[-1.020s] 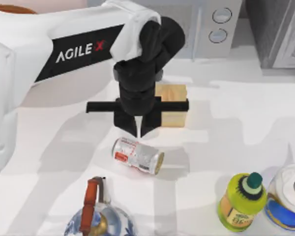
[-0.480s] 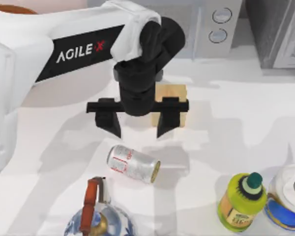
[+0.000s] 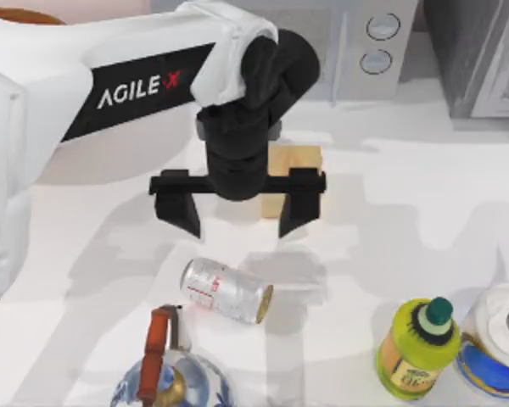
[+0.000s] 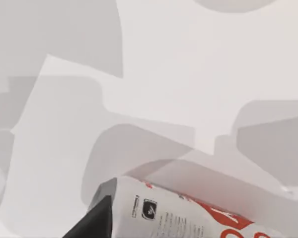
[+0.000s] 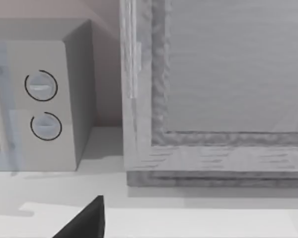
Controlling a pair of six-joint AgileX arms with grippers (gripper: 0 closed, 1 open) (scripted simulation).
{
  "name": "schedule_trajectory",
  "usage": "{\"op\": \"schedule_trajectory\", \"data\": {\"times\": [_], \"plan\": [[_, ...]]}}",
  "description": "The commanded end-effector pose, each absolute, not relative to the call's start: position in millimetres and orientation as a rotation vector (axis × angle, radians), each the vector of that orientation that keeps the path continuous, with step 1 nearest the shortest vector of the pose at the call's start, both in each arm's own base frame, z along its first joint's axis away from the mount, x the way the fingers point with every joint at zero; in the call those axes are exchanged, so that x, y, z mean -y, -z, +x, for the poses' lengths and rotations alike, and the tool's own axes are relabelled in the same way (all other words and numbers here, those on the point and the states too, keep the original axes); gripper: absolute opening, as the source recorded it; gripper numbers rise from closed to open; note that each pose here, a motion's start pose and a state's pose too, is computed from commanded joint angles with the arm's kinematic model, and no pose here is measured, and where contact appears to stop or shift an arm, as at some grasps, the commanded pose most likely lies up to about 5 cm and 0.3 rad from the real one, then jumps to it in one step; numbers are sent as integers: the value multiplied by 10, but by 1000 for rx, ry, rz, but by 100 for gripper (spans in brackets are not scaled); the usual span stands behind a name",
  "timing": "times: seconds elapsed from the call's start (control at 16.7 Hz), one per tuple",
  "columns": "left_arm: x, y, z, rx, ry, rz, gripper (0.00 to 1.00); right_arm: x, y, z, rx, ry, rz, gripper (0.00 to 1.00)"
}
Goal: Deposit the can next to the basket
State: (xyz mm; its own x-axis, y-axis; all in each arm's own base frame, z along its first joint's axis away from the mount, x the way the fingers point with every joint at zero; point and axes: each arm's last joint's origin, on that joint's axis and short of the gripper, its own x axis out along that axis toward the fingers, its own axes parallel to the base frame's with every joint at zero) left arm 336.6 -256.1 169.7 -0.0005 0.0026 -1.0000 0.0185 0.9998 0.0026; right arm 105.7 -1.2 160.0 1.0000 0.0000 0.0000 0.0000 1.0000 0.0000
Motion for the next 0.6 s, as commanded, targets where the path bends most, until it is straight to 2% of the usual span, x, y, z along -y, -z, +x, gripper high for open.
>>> {"op": "schedule_trajectory", "data": {"times": [0.6], "plan": [[2561, -2084, 3368, -1572, 11, 17, 100, 12, -1600, 1057, 0, 0, 0, 100]]}}
